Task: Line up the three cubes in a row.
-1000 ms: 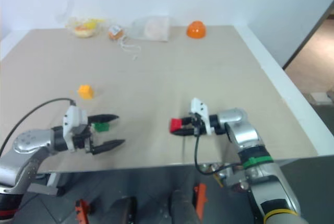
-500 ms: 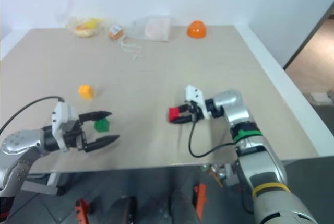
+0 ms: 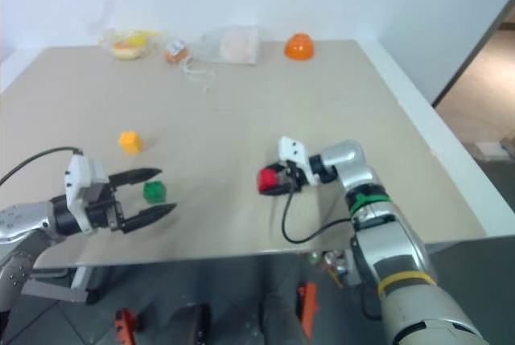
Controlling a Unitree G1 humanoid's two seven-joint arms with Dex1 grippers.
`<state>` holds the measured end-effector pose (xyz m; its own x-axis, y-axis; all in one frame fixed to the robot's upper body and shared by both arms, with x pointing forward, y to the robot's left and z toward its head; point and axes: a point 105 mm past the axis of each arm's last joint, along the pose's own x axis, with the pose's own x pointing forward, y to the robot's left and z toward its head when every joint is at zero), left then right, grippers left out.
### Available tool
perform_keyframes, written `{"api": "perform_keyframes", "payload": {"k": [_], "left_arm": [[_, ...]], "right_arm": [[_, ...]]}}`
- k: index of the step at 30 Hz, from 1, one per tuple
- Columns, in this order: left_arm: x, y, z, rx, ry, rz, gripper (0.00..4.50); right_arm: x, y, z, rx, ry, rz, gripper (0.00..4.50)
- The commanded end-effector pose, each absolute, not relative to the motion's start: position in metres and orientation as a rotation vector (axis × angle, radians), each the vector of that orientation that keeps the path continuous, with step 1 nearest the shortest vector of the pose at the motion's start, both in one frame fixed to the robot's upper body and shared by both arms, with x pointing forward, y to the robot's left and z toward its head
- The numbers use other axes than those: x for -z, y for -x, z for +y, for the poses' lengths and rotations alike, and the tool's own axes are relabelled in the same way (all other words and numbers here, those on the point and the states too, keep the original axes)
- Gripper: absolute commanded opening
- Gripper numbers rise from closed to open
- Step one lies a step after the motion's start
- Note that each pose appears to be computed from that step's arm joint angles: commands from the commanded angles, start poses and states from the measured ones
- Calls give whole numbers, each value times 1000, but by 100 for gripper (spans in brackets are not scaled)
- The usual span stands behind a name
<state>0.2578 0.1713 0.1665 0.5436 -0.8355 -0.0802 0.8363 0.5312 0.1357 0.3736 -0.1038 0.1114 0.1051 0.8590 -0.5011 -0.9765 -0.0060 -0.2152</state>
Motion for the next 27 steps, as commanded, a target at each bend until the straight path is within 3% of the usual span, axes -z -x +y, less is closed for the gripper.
{"api": "perform_keyframes", "payload": {"k": [1,7,12,17,22,27], "left_arm": [[-175,-256,181,966,-190,-17,450],[-169,-257,207,900,-206,33,450],[-164,-248,241,830,-240,118,450],[-158,-242,251,814,-250,151,450],[-143,-243,254,825,-268,195,450],[-130,-251,255,840,-281,215,450]], "right_arm": [[-111,-373,-108,-1484,607,272,358],[-125,-374,-120,-1476,594,257,358],[-161,-370,-145,-1476,594,198,358],[-189,-374,-159,-1412,638,138,358],[-234,-375,-146,-1386,536,-39,358],[-242,-352,-123,-1471,496,-103,358]]}}
